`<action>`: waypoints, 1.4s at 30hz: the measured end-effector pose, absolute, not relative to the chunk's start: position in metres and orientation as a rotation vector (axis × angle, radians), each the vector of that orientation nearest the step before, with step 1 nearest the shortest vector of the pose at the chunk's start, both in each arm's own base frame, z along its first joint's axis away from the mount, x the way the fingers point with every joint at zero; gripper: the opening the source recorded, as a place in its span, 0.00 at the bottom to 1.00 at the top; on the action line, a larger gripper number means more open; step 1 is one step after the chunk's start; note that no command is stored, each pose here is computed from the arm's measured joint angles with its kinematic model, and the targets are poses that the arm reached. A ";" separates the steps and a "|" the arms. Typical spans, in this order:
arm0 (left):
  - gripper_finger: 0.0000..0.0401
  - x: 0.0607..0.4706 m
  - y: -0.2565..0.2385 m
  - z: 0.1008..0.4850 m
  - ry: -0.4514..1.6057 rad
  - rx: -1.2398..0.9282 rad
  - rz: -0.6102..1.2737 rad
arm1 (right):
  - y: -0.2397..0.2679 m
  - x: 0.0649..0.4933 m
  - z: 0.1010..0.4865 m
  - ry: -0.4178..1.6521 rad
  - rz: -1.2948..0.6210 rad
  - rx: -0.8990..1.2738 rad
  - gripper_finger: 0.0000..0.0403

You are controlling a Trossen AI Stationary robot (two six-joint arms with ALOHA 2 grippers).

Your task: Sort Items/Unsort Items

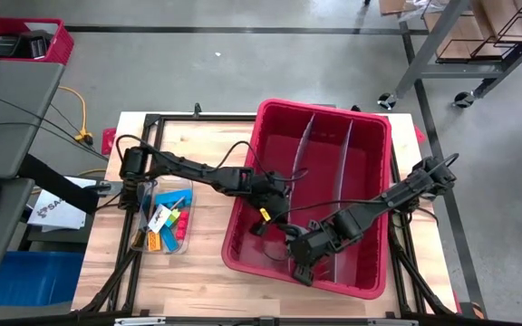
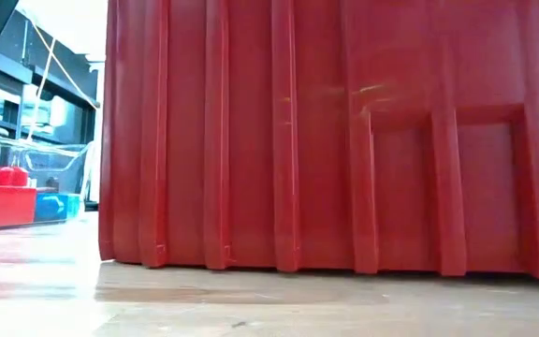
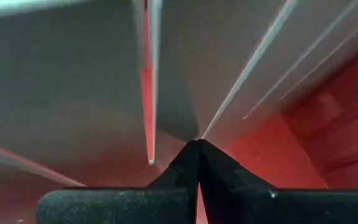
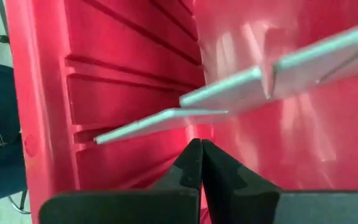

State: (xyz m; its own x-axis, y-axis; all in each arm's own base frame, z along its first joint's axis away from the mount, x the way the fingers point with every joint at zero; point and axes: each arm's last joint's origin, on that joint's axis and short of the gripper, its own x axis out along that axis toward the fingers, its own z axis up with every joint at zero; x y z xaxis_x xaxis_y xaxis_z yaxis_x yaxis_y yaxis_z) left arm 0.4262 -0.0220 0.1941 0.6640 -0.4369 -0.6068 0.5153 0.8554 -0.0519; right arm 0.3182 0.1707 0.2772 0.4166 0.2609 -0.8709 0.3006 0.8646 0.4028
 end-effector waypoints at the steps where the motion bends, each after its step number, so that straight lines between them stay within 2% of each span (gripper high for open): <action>1: 0.00 0.428 -0.022 0.195 0.635 0.123 -0.534 | 0.171 0.318 0.277 1.157 -0.026 0.556 0.00; 23: 0.00 0.439 -0.038 0.189 0.557 0.078 -0.539 | 0.170 0.316 0.280 1.164 -0.003 0.534 0.00; 33: 0.00 0.439 -0.043 0.187 0.563 0.061 -0.566 | 0.157 0.287 0.317 1.123 0.005 0.557 0.00; 37: 0.00 0.440 -0.045 0.182 0.574 0.063 -0.565 | 0.143 0.265 0.332 1.142 -0.097 0.556 0.00; 42: 0.00 0.444 -0.047 0.174 0.580 0.062 -0.527 | 0.125 0.244 0.349 1.028 -0.274 0.560 0.00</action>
